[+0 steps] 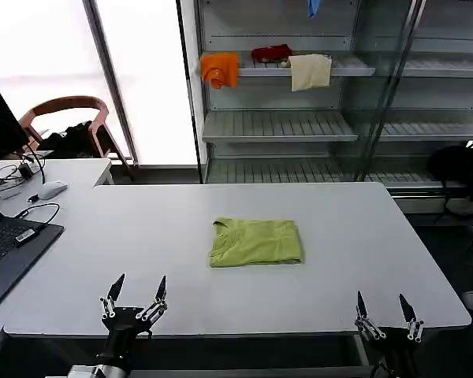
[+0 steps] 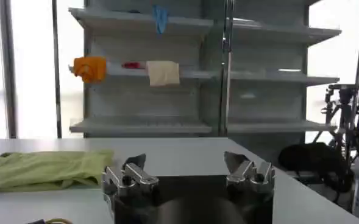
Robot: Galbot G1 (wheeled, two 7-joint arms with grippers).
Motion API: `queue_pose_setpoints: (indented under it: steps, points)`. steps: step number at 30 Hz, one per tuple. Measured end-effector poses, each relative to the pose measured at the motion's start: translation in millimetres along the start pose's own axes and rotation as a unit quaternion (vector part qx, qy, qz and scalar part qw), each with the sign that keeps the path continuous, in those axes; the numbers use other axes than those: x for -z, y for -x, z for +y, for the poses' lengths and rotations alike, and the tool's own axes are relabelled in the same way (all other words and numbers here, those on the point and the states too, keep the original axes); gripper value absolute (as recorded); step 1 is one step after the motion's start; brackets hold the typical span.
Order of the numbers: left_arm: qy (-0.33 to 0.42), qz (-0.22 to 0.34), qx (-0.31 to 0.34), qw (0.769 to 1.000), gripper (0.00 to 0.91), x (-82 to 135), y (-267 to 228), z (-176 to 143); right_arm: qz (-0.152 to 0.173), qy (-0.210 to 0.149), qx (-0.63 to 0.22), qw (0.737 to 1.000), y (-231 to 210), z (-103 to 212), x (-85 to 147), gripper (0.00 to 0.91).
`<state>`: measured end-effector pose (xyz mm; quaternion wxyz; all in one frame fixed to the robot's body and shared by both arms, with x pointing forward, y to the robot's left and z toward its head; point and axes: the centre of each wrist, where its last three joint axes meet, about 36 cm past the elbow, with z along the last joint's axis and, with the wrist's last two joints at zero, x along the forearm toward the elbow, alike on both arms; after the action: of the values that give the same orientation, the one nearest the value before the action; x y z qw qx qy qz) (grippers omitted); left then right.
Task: Fold and organize the clothes.
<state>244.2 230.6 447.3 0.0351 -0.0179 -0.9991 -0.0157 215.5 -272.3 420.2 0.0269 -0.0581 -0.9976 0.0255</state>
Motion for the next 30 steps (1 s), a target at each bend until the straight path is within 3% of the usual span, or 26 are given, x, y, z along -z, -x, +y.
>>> queue_pose_setpoints:
  steps: [30]
  points:
    - [0.005, 0.003, 0.009, 1.0, 0.907, -4, -12, 4, -0.003, -0.004, 0.021, 1.0, -22, -10, -3, 0.907]
